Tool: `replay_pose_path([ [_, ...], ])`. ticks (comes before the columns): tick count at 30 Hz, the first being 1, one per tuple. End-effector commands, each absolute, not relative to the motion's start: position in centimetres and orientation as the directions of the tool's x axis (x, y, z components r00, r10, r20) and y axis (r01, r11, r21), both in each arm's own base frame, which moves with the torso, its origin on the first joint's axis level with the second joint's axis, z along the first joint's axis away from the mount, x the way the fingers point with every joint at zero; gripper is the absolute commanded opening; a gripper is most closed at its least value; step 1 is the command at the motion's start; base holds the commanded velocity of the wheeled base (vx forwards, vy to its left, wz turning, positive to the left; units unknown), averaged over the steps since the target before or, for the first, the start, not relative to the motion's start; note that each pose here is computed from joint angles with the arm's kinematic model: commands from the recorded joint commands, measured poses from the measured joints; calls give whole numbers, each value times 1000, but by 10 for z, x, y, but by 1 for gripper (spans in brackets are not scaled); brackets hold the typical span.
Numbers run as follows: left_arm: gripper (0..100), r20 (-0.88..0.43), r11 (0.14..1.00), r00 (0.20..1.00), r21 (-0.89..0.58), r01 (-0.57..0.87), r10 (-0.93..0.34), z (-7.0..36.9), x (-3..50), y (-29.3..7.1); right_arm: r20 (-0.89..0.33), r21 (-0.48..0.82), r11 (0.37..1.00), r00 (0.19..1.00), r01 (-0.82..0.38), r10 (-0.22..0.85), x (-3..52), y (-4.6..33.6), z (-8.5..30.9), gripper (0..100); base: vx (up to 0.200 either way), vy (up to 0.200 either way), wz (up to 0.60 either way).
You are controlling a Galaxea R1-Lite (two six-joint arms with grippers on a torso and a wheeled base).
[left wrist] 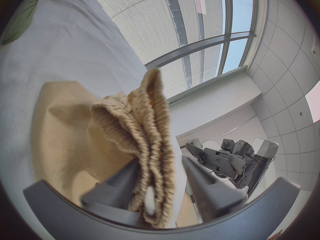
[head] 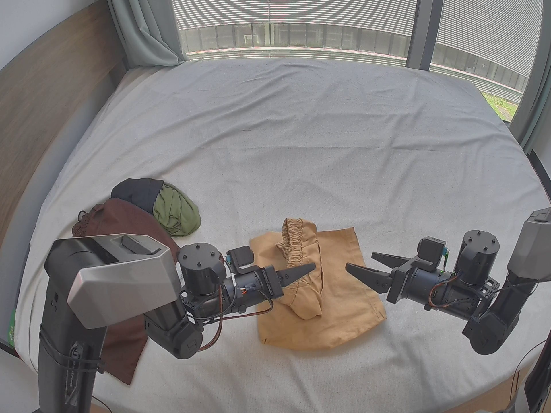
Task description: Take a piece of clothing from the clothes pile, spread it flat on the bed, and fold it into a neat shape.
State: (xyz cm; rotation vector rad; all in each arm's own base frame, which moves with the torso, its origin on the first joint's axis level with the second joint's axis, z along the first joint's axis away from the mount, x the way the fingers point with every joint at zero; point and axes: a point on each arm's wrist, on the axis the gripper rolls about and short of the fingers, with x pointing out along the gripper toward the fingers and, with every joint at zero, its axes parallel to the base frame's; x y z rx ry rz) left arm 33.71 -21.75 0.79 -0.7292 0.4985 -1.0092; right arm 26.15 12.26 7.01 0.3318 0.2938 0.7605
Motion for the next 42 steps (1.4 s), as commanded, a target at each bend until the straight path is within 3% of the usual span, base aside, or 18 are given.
replay_pose_path([
  [1,100,-44,333,453,-742,582,-891,8,336,-220,-139,395,679,691,-618,709,262,122,70,100,0,0,0],
  [20,100,-23,390,523,-694,605,-852,24,335,-211,-211,420,683,667,-598,714,261,126,49,100,0,0,0],
  [31,100,-62,505,579,-569,649,-813,22,340,-177,-256,504,654,625,-564,737,248,133,41,100,0,0,0],
  [42,100,-35,532,618,-550,644,-785,58,324,-145,-315,519,650,582,-555,749,242,141,25,100,0,0,0],
])
